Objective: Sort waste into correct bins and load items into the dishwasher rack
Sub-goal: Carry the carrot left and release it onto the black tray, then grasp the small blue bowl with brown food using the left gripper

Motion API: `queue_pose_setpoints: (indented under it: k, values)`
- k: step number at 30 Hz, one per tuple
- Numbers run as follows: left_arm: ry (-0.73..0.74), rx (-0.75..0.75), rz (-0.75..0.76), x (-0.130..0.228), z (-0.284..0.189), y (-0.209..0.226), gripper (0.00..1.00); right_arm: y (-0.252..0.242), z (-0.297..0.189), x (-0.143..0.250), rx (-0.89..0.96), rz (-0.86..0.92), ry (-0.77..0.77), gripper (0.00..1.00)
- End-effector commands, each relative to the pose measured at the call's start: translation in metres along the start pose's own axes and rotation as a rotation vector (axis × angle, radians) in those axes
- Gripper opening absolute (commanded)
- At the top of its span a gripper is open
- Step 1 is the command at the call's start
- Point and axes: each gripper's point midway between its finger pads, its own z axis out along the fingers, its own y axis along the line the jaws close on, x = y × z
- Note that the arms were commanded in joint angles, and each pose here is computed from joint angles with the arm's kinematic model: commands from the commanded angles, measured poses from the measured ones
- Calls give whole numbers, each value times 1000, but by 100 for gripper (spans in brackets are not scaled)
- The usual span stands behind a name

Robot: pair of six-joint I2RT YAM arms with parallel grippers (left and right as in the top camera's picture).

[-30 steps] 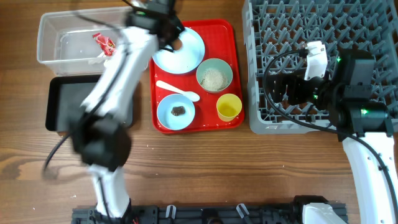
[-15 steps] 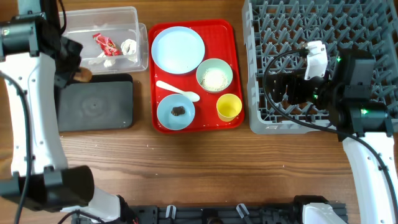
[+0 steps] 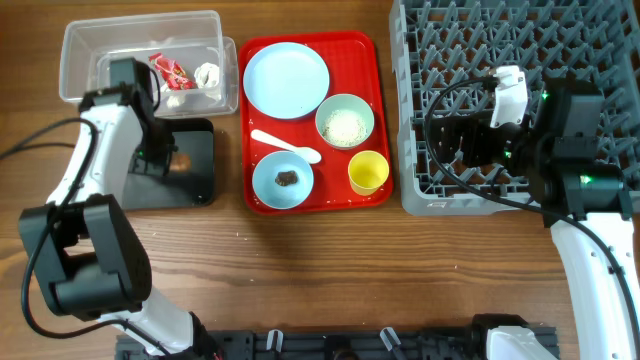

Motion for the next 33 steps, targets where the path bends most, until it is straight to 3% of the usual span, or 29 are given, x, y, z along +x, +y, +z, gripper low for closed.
queue_pose_setpoints:
  k: [1,4,6,10,14,18,22,28,33]
  values:
    - [-1,-15,-45,5,17,9,25,5,-2,-7,-19,7,-12,100]
    - [-13,-15,-39,3,17,9,48,5,-2,-7,-19,7,-12,100]
    - [-17,13,32,1,15,3,50,5,-2,-7,-19,6,-12,100]
    - [-27,64,185,-2,-7,-11,72,5,-2,-7,-19,7,-12,100]
    - [2,106,256,1,-40,-13,73,5,-2,-7,-19,7,-12,100]
    - [110,350,633,41,-86,-40,73,5,-2,-7,-19,6,-12,100]
    - [158,525,1025,110,-124,-47,73,5,-2,-7,-19,6,-12,100]
    - [104,516,1464,195,-119,-40,74,5,-1,-6,-19,9,-9,100]
    - [52,408,1661,246,-88,-31,66,2,3,-2,-19,20,13,100]
